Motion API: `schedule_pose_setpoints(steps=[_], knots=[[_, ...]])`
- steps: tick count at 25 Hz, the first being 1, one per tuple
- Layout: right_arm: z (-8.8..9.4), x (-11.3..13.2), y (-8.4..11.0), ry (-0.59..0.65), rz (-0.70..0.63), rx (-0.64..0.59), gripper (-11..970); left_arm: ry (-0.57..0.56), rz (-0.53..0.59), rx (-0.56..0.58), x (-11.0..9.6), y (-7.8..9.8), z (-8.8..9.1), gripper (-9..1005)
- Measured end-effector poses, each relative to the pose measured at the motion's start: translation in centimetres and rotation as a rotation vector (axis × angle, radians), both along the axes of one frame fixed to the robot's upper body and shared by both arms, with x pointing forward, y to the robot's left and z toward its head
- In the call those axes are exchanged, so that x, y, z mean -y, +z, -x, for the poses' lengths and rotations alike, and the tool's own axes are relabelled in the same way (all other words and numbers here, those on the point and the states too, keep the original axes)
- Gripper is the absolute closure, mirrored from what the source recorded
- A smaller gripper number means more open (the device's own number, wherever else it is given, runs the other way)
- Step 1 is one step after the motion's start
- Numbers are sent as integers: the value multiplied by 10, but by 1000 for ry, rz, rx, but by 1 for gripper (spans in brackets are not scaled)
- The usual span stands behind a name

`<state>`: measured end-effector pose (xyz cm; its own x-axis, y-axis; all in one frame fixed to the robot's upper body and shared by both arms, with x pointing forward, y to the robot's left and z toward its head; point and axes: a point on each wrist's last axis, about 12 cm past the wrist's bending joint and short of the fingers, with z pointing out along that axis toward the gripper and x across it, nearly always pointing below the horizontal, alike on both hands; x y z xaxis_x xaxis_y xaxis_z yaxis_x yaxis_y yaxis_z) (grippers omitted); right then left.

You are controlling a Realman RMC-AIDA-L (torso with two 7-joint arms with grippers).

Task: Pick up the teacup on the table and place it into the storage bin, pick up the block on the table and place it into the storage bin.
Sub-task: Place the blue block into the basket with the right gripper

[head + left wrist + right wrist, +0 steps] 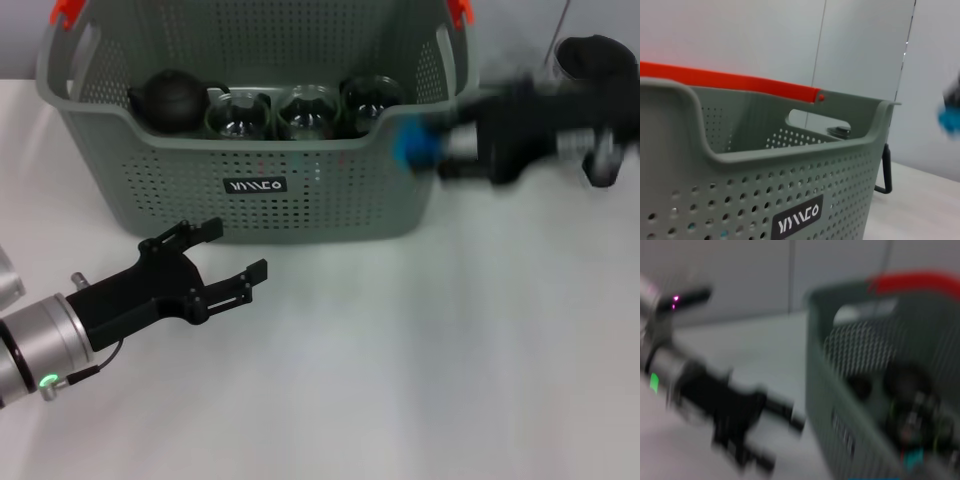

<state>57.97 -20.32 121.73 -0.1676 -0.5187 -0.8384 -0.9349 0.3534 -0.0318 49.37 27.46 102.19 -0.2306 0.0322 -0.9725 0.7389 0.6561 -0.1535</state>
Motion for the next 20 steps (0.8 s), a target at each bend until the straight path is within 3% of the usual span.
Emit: schedule_pose_setpoints(steps=[5, 8, 11, 15, 20], knots=[[-19, -32, 45, -51, -119, 80, 543, -2, -2, 4, 1, 1, -2, 122], [-44, -54, 63, -141, -134, 116, 542, -7, 0, 7, 1, 2, -3, 122], [-70, -71, 61, -239, -74, 133, 542, -2, 0, 7, 1, 2, -3, 122], [-100, -95, 38, -293, 43, 114, 542, 10, 14, 15, 2, 2, -3, 122], [-108, -116, 13, -251, 155, 90, 542, 12, 14, 18, 1, 3, -4, 122]])
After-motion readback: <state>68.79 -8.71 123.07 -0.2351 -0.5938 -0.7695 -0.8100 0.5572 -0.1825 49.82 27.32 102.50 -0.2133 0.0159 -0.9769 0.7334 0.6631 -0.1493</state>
